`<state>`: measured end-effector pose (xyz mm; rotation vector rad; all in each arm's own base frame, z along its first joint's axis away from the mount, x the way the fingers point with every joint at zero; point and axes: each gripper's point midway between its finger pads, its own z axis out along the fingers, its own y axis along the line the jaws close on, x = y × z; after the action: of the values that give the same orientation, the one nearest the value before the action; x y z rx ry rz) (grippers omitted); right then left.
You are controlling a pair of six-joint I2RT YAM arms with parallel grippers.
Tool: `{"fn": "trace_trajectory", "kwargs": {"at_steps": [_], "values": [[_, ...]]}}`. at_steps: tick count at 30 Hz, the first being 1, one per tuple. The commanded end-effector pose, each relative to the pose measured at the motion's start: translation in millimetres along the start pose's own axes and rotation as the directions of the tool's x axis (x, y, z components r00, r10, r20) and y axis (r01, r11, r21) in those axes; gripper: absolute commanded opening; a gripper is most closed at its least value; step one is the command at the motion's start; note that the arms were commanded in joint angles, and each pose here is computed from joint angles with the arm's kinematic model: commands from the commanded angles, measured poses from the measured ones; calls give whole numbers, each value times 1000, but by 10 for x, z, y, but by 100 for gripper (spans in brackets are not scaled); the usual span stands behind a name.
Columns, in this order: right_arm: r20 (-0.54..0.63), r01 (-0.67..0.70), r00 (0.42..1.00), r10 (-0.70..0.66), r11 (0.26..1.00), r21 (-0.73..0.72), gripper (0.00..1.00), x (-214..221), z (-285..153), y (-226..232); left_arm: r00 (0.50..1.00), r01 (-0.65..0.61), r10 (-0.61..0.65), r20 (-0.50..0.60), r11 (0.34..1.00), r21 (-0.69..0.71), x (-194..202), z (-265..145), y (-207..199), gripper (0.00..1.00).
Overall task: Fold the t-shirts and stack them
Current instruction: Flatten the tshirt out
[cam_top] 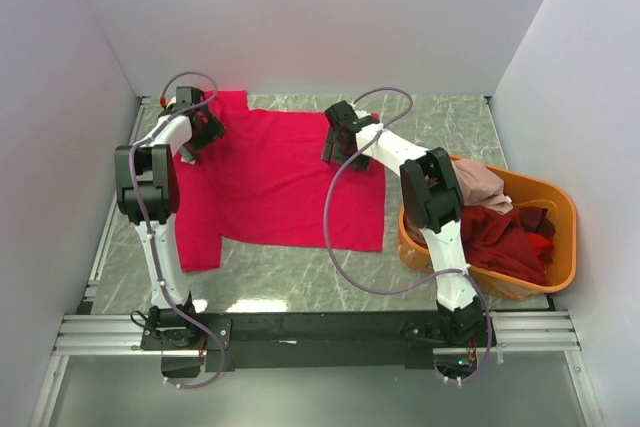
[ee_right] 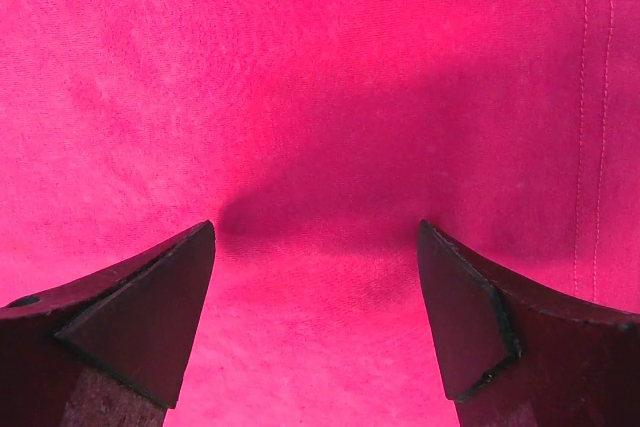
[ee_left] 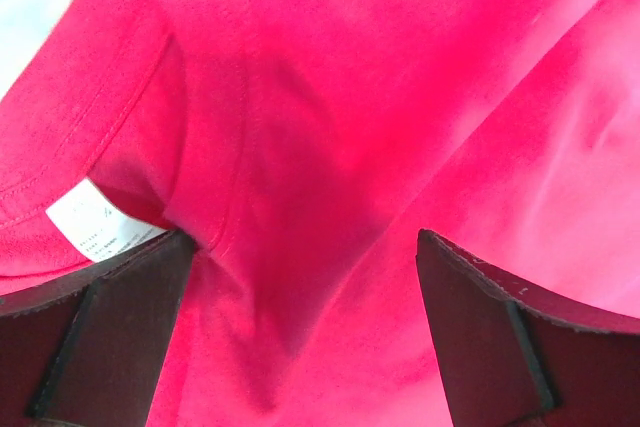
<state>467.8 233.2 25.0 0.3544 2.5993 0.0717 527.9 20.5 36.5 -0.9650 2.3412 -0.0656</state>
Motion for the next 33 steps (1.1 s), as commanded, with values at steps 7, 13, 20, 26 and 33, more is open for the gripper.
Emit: {"fn": "trace_trajectory", "kwargs": {"at_steps": [7,13,20,26,33], "values": [[83,14,996,-14,1000,1,88,-392,-140,78,997,-78,79,-17,996,54,-174,152,-265,100],[155,52,987,-35,992,-111,89,-735,-665,347,996,-63,62,68,998,14,-532,-450,-233,100],[255,112,965,-60,975,-194,90,-671,-1384,372,983,64,-69,171,997,35,-376,-1540,205,100],[285,176,952,-110,961,-215,91,-240,-1735,251,968,235,-226,108,969,-78,589,-1821,1100,99],[282,222,950,-137,929,-297,91,333,-1955,73,930,366,-365,47,899,-242,1597,-1896,1951,99]]}}
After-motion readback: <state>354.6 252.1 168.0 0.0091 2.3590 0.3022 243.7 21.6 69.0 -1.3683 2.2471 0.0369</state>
